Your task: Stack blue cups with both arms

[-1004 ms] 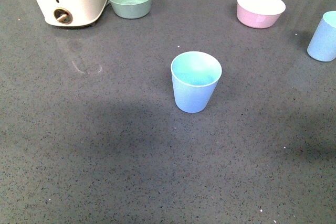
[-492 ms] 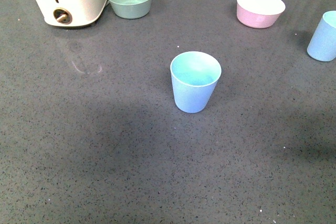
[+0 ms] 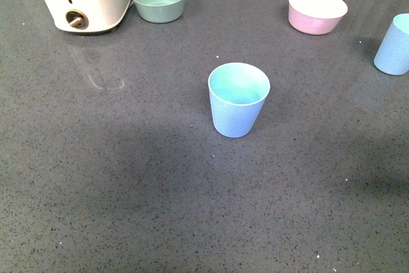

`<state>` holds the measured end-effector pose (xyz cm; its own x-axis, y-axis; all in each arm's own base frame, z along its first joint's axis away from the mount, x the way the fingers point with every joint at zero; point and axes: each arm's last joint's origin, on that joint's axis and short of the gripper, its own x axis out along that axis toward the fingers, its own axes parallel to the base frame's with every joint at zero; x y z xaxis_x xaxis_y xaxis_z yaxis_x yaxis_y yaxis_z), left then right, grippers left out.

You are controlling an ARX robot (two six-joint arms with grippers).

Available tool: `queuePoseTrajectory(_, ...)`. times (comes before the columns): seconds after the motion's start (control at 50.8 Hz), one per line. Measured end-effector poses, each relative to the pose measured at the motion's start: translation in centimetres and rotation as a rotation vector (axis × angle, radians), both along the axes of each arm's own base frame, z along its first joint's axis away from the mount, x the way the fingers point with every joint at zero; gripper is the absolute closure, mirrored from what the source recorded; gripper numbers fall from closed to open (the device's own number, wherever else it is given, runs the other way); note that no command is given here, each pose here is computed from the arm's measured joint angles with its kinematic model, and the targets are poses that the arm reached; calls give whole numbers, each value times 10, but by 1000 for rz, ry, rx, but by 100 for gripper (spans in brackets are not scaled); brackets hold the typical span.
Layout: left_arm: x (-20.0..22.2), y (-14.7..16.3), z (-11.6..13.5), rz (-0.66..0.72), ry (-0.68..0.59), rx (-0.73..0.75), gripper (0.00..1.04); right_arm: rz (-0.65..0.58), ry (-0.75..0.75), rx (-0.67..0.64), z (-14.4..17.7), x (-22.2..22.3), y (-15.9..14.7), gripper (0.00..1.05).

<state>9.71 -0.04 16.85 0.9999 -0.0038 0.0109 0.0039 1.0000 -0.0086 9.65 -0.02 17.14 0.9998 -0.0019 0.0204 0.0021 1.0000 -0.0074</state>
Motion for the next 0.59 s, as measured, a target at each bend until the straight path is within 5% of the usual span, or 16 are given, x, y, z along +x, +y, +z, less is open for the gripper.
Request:
queuePoseTrajectory(0.138,0,0,0,0,0,0,85,13,12,-2,0,0,0,9)
queuePoseTrajectory(0.256,0,0,0,0,0,0,63,244,400,-69,3,13,-10,9)
queuePoseTrajectory(0.591,0,0,0,0,0,3,7,277,427,-401,29,158,-77,9)
